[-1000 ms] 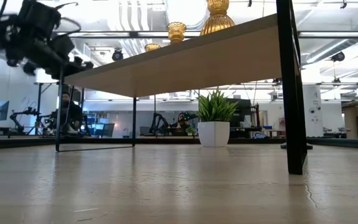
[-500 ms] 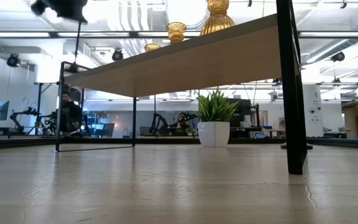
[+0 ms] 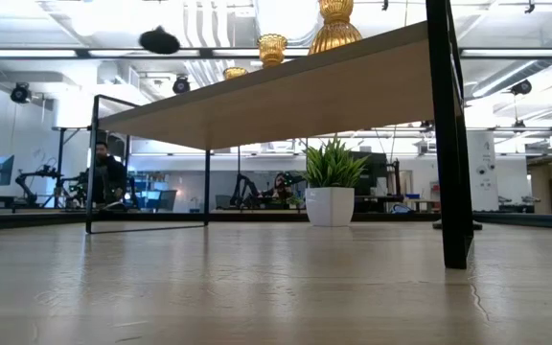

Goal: Pick & Place candle stick holders
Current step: Put the black candle holder on the shelf

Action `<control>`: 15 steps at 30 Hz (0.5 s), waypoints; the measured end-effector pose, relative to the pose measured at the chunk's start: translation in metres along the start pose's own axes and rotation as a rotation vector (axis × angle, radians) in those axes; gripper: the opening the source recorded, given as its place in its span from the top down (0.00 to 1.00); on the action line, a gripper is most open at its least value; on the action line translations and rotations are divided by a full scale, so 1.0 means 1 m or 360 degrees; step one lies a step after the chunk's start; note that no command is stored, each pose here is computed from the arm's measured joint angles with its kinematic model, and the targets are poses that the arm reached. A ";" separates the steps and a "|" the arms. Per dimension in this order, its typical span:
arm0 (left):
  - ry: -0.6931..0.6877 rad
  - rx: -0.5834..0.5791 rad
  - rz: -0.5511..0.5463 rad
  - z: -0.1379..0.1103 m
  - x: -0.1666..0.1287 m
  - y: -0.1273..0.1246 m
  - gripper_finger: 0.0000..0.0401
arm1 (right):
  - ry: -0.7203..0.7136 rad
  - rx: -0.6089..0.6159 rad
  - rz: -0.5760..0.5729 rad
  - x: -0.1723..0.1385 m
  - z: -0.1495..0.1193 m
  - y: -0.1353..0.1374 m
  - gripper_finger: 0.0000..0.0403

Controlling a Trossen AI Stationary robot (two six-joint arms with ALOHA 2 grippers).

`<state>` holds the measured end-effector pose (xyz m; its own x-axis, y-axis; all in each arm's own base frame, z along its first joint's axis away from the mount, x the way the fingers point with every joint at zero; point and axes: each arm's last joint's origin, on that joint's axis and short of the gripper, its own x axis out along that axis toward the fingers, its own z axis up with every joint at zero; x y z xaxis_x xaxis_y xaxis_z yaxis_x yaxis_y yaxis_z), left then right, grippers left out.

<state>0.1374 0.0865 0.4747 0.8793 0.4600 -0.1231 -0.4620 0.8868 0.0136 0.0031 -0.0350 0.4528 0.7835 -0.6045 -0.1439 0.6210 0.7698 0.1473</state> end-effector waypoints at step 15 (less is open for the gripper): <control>0.0083 0.0065 -0.0447 -0.008 0.055 -0.003 0.96 | -0.0001 -0.0009 0.0001 0.000 0.000 -0.001 0.98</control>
<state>0.1862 0.1091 0.4599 0.9646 0.1944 -0.1783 -0.1955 0.9806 0.0114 0.0025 -0.0355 0.4527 0.7837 -0.6043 -0.1435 0.6206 0.7712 0.1418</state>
